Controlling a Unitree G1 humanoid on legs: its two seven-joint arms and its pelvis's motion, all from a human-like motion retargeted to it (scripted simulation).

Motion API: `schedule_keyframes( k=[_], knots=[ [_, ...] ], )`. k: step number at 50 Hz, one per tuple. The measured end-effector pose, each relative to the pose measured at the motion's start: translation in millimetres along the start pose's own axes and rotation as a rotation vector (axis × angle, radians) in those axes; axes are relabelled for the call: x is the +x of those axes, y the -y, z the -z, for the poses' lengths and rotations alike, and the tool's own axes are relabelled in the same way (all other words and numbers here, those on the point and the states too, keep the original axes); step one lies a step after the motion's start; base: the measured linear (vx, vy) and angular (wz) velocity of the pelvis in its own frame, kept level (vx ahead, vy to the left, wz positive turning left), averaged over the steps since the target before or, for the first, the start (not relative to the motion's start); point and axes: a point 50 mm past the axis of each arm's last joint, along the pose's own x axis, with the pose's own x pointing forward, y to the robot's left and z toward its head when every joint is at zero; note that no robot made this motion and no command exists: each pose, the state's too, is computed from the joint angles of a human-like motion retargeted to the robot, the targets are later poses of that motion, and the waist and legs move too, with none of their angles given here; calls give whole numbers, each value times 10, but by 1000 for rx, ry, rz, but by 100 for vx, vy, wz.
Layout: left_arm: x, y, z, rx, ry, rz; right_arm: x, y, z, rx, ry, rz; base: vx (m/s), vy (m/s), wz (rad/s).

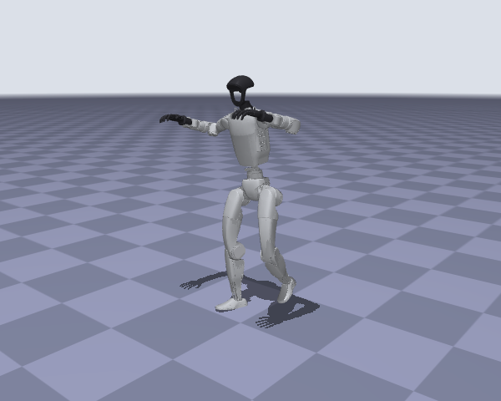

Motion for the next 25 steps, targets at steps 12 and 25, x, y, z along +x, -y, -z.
schedule_keyframes(
  k=[12,25],
  knots=[
    [-2,-294,-143,144,79,-23,172,76,-183,-34,115,-63,28,6,-34],
    [-59,-254,-56,163,35,55,163,4,-133,18,85,-116,13,7,9]
  ],
)
